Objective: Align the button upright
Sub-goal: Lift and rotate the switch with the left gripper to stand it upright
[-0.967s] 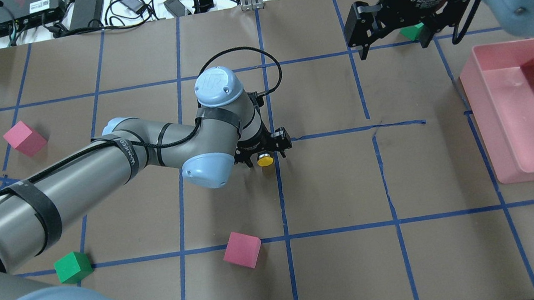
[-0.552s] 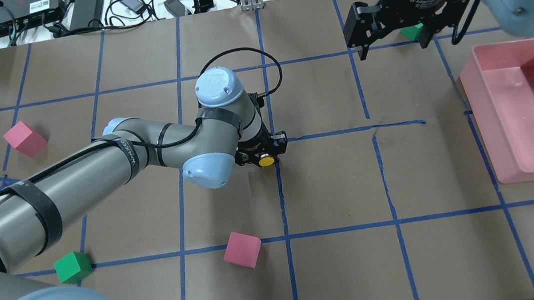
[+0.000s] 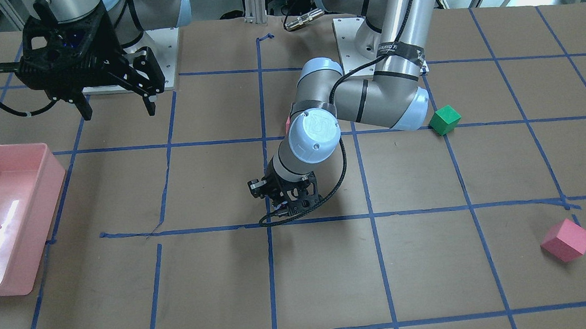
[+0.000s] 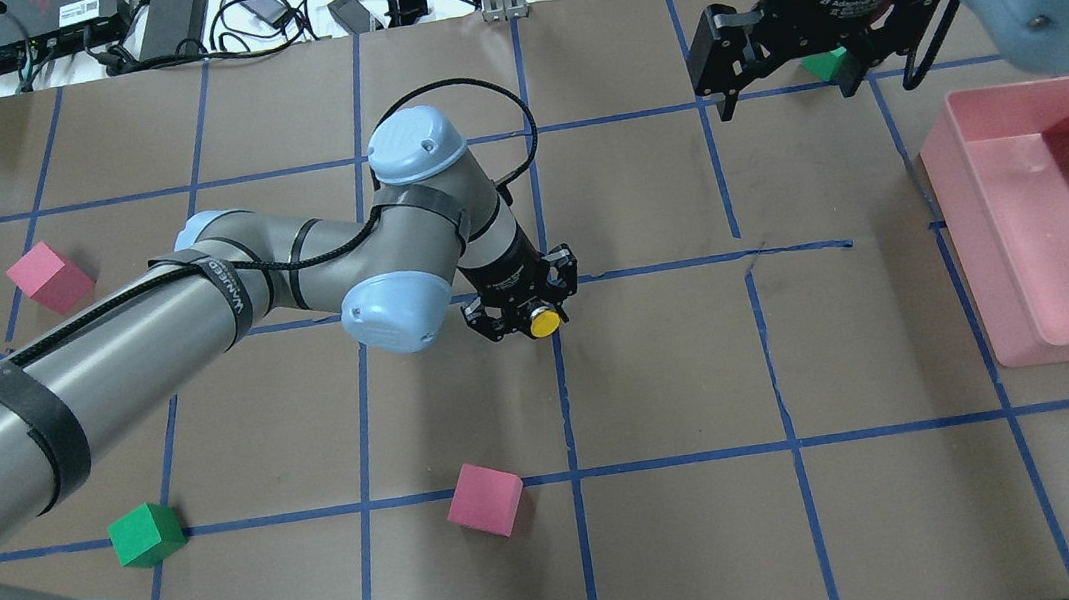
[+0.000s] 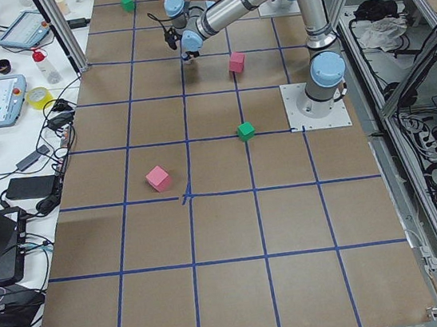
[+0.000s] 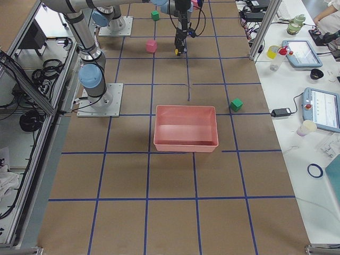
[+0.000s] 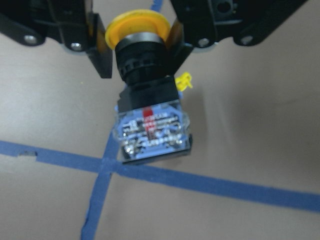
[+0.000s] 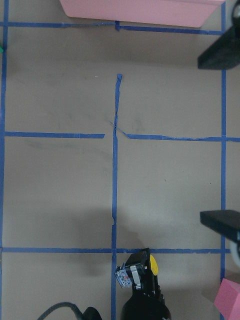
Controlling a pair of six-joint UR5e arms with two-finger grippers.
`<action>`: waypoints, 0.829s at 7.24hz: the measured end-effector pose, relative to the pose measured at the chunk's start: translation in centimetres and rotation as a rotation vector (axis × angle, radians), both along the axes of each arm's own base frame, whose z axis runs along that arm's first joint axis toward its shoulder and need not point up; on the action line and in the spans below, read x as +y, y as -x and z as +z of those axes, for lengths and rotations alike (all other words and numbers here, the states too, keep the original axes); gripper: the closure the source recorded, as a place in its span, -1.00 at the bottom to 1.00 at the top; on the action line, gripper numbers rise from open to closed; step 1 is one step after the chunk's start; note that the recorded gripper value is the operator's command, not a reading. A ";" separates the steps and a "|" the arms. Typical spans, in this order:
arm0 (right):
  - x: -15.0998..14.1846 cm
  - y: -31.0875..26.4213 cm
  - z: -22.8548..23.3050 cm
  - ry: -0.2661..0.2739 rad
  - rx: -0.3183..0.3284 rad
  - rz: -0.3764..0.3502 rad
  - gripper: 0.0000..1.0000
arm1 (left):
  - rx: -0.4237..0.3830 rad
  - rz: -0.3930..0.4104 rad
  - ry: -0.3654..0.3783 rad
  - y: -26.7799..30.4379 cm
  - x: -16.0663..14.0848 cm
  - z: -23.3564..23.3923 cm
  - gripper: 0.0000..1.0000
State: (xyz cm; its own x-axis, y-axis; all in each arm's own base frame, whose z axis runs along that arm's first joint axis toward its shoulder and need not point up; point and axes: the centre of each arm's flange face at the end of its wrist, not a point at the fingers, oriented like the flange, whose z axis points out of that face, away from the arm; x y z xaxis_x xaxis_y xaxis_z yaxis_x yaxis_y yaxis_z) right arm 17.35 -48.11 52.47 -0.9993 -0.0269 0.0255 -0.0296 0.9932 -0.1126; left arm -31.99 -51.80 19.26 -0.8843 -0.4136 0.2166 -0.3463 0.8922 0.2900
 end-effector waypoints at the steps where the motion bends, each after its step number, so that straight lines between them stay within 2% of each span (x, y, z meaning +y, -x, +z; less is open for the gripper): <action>1: 0.0 0.0 0.0 0.000 0.000 0.000 -1.00 | 0.089 0.124 -0.082 -0.9 -0.7 0.3 1.00; 3: 0.0 0.0 0.0 0.000 0.001 0.001 -1.00 | 0.286 0.328 -0.242 -3.2 -2.1 0.6 1.00; 6: 0.0 0.1 0.0 -0.001 0.002 0.000 -1.00 | 0.596 0.478 -0.421 -7.0 -2.8 -1.0 1.00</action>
State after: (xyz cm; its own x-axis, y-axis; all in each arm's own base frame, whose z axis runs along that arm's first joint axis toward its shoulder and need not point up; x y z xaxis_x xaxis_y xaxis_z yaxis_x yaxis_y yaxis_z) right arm 17.29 -48.14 52.44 -0.9993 -0.0274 0.0272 -0.0303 0.9933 -0.1118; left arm -25.00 -54.60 18.31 -0.3836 -0.8612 0.3336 -0.3421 0.4680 0.8148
